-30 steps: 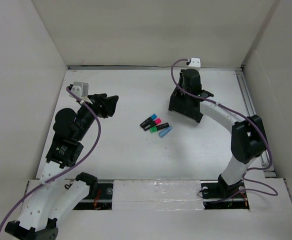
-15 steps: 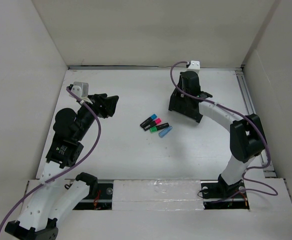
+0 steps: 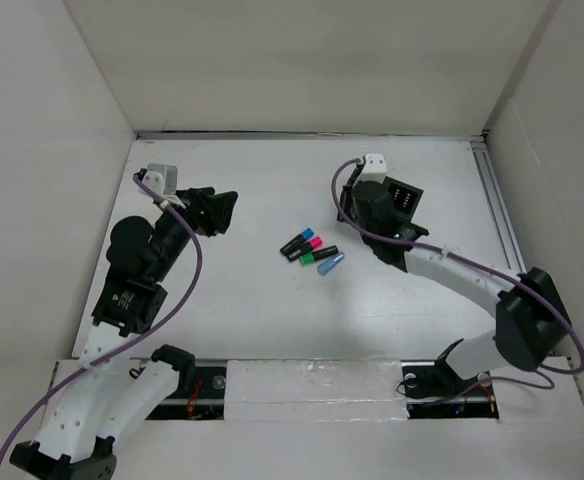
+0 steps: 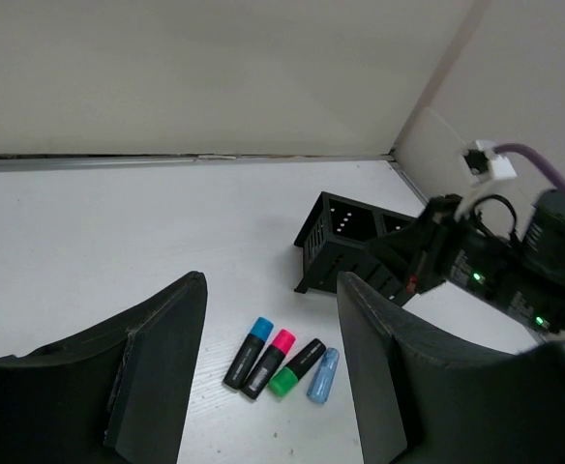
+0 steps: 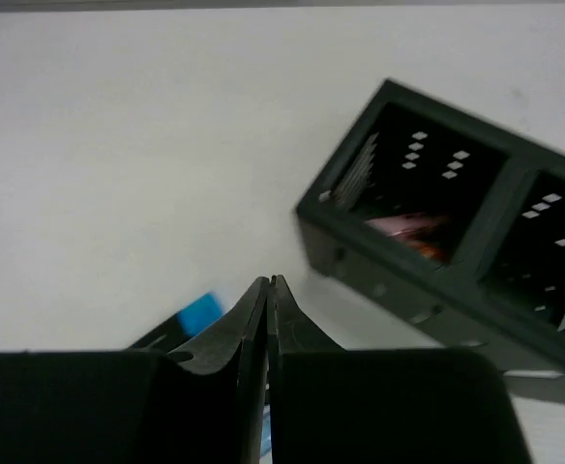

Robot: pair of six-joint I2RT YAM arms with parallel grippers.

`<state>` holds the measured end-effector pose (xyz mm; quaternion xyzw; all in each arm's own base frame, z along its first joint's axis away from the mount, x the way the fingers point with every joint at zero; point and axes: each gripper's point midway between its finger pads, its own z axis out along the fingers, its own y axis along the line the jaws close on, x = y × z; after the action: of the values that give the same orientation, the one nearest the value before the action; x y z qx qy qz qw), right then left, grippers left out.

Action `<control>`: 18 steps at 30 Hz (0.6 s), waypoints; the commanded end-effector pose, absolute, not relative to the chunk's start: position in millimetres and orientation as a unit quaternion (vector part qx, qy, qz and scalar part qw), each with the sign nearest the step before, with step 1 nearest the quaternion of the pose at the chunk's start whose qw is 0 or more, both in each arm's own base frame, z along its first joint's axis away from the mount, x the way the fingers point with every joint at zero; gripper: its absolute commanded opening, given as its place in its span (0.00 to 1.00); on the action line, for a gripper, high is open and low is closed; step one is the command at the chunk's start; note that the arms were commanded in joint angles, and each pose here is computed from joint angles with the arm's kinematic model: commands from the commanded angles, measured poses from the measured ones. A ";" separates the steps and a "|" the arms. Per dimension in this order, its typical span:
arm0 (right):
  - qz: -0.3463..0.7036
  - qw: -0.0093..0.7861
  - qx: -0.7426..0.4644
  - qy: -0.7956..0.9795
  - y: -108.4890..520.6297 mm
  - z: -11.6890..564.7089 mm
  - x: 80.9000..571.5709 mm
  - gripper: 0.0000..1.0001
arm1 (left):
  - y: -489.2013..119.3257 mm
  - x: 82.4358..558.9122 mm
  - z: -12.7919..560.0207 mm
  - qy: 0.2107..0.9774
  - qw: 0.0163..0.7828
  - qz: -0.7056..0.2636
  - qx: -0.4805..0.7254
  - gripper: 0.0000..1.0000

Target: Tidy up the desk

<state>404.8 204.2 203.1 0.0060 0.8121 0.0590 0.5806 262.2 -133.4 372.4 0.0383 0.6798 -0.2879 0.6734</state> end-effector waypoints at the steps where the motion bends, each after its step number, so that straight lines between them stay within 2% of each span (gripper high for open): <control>1: 0.128 0.585 -0.002 0.801 235.7 207.3 367.9 0.04 | -132.3 259.1 387.1 0.660 0.690 -0.294 0.039 0.52; 3: 0.127 0.559 -0.017 0.819 240.8 180.1 348.5 0.05 | -132.2 257.6 388.8 0.657 0.692 -0.296 0.041 0.52; 5: 0.130 0.536 -0.040 0.833 251.5 160.0 329.8 0.23 | -130.3 257.6 389.7 0.656 0.694 -0.293 0.037 0.52; 6: 0.131 0.520 -0.056 0.842 254.7 149.1 322.5 0.38 | -130.6 257.8 389.3 0.657 0.694 -0.293 0.037 0.52; 7: 0.126 0.501 -0.073 0.853 257.2 131.2 315.7 0.69 | -131.8 256.5 390.7 0.655 0.694 -0.297 0.041 0.52; 9: 0.120 0.470 -0.090 0.870 260.4 110.6 305.2 0.83 | -133.3 255.7 390.7 0.654 0.693 -0.300 0.044 0.52; 10: 0.119 0.458 -0.099 0.875 263.3 101.0 299.3 0.87 | -133.1 255.9 390.4 0.655 0.693 -0.299 0.043 0.52; 14: 0.129 0.429 -0.110 0.887 274.0 74.7 291.9 0.87 | -132.5 255.1 391.9 0.653 0.694 -0.299 0.042 0.52; 18: 0.105 0.431 -0.097 0.891 275.9 60.1 303.9 0.87 | -130.6 256.2 390.4 0.656 0.694 -0.295 0.038 0.52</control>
<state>293.5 260.1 52.1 -0.1142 0.8993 0.0883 0.4128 259.4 -132.2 375.5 0.0382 0.6757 -0.2889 0.6772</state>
